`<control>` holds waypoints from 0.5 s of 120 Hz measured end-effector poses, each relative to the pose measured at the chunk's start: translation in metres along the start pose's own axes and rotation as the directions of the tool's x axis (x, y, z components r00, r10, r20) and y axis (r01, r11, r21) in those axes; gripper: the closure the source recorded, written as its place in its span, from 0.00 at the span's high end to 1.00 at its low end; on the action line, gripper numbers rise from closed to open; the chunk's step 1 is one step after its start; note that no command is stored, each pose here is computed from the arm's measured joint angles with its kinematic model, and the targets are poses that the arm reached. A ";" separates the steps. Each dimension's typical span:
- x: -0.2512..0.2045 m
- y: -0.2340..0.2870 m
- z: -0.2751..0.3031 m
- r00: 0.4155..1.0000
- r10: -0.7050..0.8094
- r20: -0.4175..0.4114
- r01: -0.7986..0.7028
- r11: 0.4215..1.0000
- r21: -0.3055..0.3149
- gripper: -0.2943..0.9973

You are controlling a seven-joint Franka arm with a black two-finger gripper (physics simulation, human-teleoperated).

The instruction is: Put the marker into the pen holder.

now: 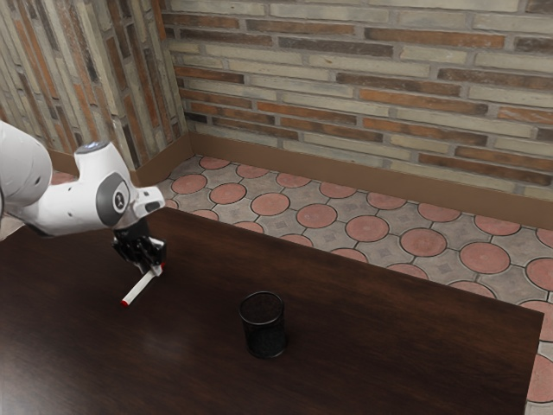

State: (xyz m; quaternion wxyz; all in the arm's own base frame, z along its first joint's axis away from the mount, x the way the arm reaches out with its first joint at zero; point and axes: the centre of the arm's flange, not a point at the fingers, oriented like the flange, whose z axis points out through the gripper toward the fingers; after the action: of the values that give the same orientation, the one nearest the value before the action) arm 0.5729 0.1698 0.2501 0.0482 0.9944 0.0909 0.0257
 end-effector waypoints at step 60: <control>-0.003 0.006 0.000 1.000 -0.022 0.013 0.023 0.997 -0.075 0.20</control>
State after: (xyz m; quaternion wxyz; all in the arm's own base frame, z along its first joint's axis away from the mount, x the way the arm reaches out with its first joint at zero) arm 0.5712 0.1635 0.2507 0.0866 0.9909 0.1006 0.0226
